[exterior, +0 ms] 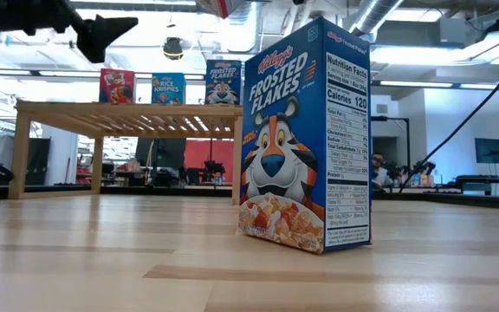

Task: Stack cereal on shelf
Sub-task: Put the top red cereal box the aligned with the other red cereal box on the shelf

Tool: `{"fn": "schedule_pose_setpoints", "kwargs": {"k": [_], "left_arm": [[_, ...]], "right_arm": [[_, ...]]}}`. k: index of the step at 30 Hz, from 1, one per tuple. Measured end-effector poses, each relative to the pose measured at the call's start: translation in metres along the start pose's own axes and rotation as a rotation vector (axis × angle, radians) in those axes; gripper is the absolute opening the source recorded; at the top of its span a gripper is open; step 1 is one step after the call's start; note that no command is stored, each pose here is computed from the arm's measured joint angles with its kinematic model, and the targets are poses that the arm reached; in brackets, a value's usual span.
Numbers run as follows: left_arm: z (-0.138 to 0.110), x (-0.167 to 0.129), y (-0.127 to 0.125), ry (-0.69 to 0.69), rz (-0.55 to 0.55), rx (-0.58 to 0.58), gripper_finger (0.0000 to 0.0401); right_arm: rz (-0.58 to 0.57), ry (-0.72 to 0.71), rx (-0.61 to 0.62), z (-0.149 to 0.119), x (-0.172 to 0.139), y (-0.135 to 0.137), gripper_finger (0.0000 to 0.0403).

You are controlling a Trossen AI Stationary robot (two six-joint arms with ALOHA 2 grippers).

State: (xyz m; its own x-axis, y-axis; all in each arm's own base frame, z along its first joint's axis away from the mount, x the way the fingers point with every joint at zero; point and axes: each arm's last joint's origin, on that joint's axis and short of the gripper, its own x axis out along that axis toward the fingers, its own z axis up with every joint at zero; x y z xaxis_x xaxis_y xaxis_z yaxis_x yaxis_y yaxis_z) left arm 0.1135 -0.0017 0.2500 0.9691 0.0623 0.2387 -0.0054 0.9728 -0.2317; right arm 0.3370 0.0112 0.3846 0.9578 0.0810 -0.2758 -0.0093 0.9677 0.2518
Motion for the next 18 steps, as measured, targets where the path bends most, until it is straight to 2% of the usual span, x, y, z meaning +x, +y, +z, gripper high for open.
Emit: {"fn": "schedule_pose_setpoints", "kwargs": {"k": [6, 11, 18], "left_arm": [[0.001, 0.024, -0.005, 0.118, -0.044, -0.045, 0.0382], [-0.012, 0.041, -0.005, 0.224, -0.044, -0.075, 0.0382], [-0.024, 0.057, -0.008, 0.248, -0.072, -0.064, 0.0382]], "right_arm": [[0.012, 0.047, 0.004, -0.009, 0.016, -0.004, 0.0180], [0.029, 0.127, 0.012, -0.025, 0.034, -0.005, 0.0180], [0.061, 0.190, 0.032, -0.039, 0.051, -0.008, 0.0180]]}}
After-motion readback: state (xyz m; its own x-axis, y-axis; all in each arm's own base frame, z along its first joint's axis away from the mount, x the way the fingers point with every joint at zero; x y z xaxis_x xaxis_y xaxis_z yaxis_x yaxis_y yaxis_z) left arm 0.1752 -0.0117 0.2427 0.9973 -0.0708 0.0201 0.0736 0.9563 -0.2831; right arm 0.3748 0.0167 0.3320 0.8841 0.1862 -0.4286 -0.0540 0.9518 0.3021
